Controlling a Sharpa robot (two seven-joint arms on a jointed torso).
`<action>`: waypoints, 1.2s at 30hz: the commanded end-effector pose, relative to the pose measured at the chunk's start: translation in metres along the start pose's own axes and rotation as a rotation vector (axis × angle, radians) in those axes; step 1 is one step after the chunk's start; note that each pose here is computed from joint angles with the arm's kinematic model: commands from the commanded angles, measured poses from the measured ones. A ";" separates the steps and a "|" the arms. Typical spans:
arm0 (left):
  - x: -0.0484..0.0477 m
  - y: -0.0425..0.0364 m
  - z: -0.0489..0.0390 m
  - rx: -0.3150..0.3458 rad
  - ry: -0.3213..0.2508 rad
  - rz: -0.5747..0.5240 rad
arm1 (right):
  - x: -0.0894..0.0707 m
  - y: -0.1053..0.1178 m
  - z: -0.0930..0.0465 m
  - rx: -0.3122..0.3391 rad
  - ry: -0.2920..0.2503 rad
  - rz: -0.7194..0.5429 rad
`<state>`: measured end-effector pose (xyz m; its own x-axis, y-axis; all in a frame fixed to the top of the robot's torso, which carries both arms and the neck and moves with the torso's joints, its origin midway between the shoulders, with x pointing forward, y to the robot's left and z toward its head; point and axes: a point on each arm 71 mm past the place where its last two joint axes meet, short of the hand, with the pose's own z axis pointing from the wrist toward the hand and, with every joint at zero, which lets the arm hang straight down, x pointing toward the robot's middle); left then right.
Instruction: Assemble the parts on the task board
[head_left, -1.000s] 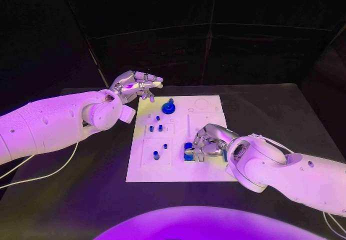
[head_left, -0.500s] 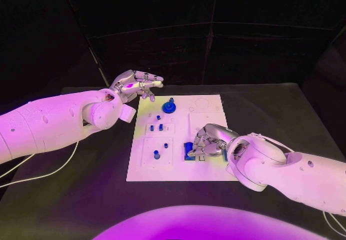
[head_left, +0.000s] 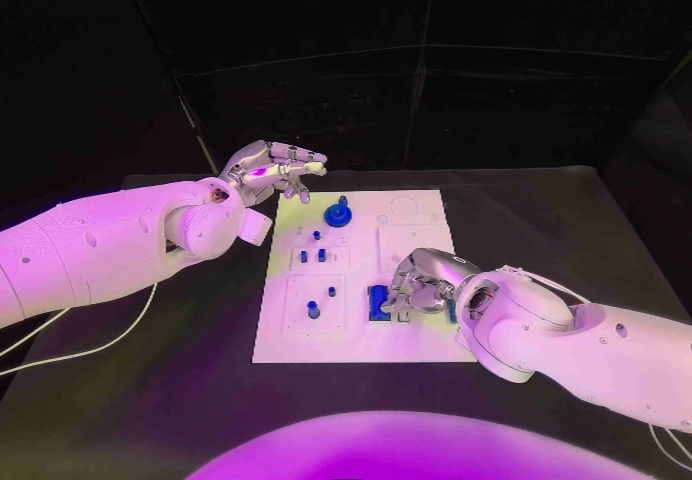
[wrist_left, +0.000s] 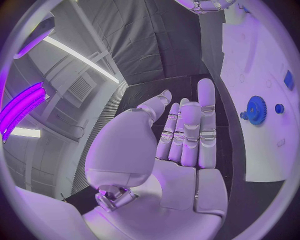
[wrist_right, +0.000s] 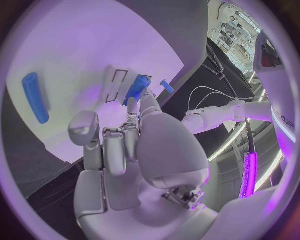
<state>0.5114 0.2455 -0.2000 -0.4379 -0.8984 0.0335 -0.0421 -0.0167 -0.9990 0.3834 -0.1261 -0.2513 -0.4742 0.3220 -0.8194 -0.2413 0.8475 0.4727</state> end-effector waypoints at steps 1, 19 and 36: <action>0.0008 -0.0012 0.0002 0.006 0.010 -0.007 | 0.000 0.001 0.000 -0.007 0.006 -0.012; 0.0001 -0.0014 -0.0002 0.009 0.007 -0.006 | -0.006 -0.002 -0.004 -0.031 -0.054 0.043; -0.0004 -0.0017 -0.0008 0.011 0.003 -0.004 | -0.030 -0.062 -0.036 0.103 -0.073 0.047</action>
<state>0.5110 0.2474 -0.1999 -0.4351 -0.8998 0.0325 -0.0417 -0.0159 -0.9990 0.3830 -0.2045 -0.2446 -0.4074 0.3847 -0.8283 -0.1287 0.8737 0.4691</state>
